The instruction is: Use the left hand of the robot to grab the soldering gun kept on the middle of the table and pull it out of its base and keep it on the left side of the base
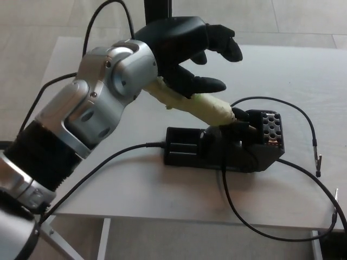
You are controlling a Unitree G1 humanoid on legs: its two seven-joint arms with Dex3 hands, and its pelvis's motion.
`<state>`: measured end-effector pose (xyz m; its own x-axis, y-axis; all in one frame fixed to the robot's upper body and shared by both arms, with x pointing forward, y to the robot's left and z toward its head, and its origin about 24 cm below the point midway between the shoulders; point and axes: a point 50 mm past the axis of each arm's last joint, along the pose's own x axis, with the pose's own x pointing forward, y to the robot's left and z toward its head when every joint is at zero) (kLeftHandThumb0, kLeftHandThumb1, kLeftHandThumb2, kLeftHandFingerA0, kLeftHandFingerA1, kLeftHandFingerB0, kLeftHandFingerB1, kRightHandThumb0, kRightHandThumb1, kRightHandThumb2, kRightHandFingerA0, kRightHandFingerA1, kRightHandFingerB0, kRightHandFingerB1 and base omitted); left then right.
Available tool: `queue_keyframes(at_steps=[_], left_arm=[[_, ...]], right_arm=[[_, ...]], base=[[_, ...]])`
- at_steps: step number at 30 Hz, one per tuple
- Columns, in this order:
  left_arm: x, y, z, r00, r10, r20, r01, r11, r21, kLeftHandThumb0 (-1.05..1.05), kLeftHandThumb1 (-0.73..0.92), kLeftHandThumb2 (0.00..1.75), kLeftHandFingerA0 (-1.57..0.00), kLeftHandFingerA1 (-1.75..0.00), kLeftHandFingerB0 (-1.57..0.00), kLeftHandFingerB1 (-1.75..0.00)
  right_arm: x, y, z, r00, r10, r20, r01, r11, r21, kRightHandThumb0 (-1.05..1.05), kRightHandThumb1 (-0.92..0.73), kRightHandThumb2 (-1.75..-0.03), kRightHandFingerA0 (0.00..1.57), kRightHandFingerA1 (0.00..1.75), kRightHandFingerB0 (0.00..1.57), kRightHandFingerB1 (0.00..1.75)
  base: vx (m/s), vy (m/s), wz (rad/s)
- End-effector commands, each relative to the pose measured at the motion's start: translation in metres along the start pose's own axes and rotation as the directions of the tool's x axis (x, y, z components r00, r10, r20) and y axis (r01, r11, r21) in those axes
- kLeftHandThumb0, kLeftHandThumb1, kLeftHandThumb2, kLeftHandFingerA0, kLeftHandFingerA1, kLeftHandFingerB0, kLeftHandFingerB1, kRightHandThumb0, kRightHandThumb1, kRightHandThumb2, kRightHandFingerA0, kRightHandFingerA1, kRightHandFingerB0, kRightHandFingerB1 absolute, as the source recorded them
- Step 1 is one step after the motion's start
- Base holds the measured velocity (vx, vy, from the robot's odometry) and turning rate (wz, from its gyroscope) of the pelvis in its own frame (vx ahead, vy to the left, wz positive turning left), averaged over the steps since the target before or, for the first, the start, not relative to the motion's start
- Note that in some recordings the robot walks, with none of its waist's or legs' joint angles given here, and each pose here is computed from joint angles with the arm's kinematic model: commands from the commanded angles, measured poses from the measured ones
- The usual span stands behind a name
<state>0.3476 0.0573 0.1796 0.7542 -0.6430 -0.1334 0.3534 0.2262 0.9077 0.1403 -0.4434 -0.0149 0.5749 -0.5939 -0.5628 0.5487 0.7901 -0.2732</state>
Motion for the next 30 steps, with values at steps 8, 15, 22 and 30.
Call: queue_keyframes(at_steps=[8, 15, 22, 30], left_arm=[[-0.014, -0.021, -0.021, 0.972, -0.201, -0.12, 0.204, 0.979, 0.021, -0.85, 0.92, 0.73, -0.19, -0.54, -0.3, -0.42], [-0.017, -0.017, -0.029, 0.928, -0.306, -0.213, 0.319, 0.947, 0.028, -0.87, 0.92, 0.75, -0.05, -0.49, -0.14, -0.36], [-0.02, -0.01, -0.032, 0.902, -0.349, -0.255, 0.363, 0.932, 0.007, -0.87, 0.75, 1.17, 0.0, -0.41, -0.09, -0.35], [-0.024, -0.014, -0.034, 0.864, -0.376, -0.336, 0.43, 0.897, 0.101, -0.77, 0.76, 0.62, -0.06, -0.49, -0.07, -0.26]], right_arm=[[0.0, -0.007, 0.016, 0.999, -0.016, 0.049, 0.018, 0.999, -0.036, -1.0, -0.41, -1.28, 0.87, 1.25, 0.12, 0.93], [0.001, -0.006, 0.023, 0.998, -0.013, 0.063, 0.016, 0.999, -0.038, -0.98, -0.3, -1.21, 0.88, 1.28, 0.2, 1.04], [0.002, -0.005, 0.028, 0.997, -0.004, 0.081, 0.008, 0.999, -0.042, -0.94, -0.33, -1.22, 0.84, 1.42, 0.0, 1.5], [0.002, -0.004, 0.029, 0.997, 0.001, 0.083, 0.003, 0.999, -0.053, -0.93, -0.33, -1.22, 0.77, 1.45, 0.0, 1.48]], base=[[0.0, 0.0, 0.0], [0.0, 0.0, 0.0], [0.0, 0.0, 0.0], [0.0, 0.0, 0.0]])
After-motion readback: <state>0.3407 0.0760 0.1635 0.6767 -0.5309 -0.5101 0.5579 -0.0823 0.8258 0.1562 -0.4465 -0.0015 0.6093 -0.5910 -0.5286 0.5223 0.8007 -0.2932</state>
